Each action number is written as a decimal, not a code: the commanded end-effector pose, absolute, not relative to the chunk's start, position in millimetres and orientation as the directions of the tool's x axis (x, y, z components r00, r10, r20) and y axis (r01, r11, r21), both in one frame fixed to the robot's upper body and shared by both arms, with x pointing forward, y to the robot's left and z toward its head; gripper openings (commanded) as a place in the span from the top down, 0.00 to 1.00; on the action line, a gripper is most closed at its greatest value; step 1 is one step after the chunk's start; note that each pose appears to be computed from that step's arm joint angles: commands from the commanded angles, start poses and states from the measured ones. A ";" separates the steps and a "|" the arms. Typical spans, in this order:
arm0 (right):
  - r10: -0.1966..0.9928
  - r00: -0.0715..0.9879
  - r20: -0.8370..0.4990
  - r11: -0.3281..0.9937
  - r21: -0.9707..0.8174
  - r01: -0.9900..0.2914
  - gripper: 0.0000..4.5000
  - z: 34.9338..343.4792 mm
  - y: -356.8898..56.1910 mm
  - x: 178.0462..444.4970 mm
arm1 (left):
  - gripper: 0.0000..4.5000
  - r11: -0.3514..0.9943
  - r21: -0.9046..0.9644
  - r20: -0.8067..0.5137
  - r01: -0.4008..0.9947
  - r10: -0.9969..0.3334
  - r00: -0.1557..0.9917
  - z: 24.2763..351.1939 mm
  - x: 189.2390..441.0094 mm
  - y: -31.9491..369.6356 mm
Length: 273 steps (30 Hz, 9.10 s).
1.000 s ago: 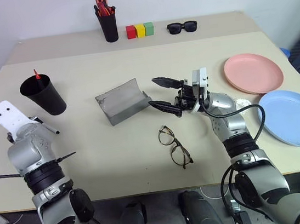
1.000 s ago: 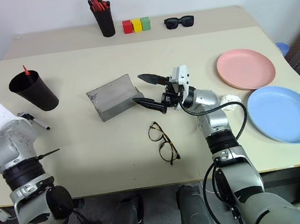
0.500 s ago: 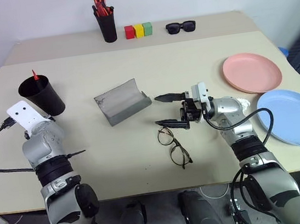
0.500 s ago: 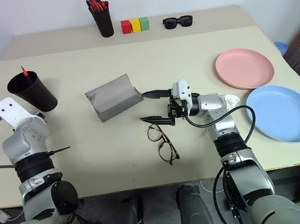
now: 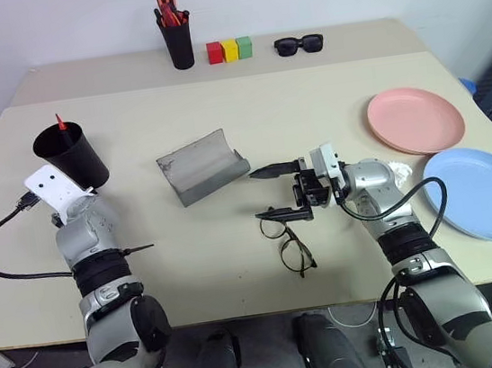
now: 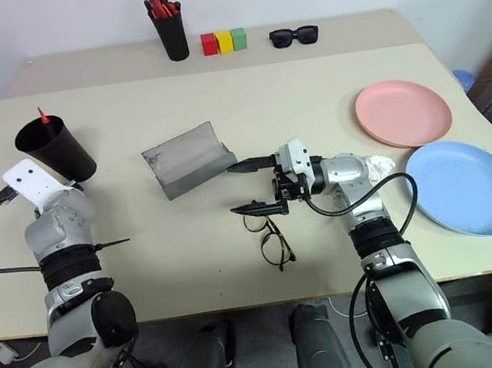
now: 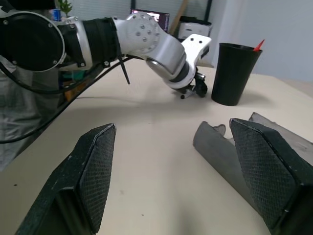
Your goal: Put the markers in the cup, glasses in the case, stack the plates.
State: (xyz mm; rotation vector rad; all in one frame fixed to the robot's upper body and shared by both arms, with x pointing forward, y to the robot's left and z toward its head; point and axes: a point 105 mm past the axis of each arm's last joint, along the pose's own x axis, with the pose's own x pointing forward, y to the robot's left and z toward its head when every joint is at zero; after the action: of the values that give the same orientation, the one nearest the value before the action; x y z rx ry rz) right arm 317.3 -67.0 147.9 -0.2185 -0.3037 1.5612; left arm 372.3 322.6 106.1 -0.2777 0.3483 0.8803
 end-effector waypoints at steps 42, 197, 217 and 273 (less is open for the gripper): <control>0.993 0.028 0.112 0.068 -0.378 -0.923 0.16 165.0 -63.4 329.7 | 1.00 0.757 -0.395 0.581 -0.521 0.645 0.496 328.0 341.0 355.3; 0.850 0.525 -0.029 0.492 -0.309 -0.814 0.16 180.8 -176.4 272.8 | 0.99 0.164 0.319 -0.699 0.933 -0.625 0.349 154.5 366.0 151.7; 0.851 0.525 -0.012 0.496 -0.309 -0.812 0.16 182.0 -167.4 274.1 | 0.99 -0.074 0.295 -0.800 0.953 -0.564 0.204 141.6 341.6 178.1; 0.925 0.111 -0.363 0.265 0.409 -0.873 0.16 102.0 -111.9 277.6 | 0.36 0.037 0.255 -0.283 0.966 -0.953 0.112 170.0 214.4 149.9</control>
State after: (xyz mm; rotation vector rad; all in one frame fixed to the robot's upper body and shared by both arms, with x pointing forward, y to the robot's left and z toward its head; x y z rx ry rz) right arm 275.7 -111.3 95.4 0.1196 0.6400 1.3072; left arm 225.2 150.4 159.4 0.4349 0.0639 -1.4250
